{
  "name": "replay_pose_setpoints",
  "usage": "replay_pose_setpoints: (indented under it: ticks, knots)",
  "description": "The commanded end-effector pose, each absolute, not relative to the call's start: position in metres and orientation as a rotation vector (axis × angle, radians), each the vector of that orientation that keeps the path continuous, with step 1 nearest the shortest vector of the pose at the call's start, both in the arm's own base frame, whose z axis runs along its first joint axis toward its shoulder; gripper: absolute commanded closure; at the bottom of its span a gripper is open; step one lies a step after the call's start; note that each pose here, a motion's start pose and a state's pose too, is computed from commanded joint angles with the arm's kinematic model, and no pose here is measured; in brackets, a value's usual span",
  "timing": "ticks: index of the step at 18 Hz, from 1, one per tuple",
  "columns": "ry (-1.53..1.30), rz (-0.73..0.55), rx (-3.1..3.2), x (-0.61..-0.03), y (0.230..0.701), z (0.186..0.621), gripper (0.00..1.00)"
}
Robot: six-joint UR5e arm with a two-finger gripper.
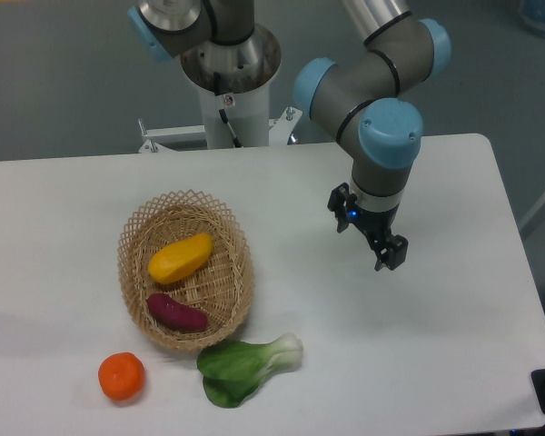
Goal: Pick up the mango from the basket
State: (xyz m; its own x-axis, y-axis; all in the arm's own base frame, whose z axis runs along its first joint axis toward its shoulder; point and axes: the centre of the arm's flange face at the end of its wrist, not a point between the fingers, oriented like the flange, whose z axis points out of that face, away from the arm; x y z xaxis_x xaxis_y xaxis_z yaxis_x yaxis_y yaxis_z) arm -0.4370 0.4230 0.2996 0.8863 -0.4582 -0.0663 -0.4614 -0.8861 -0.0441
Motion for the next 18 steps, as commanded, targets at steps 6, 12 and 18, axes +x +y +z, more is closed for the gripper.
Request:
replay_pose_setpoints:
  ticks: [6,12,18]
  knots:
    - [0.531,0.006,-2.941,-0.414,0.443,0.299,0.00]
    - [0.359,-0.085,-2.885,-0.401,0.452,0.298,0.00]
    - [0.386,-0.179,-2.909,-0.307,0.490,0.286,0.00]
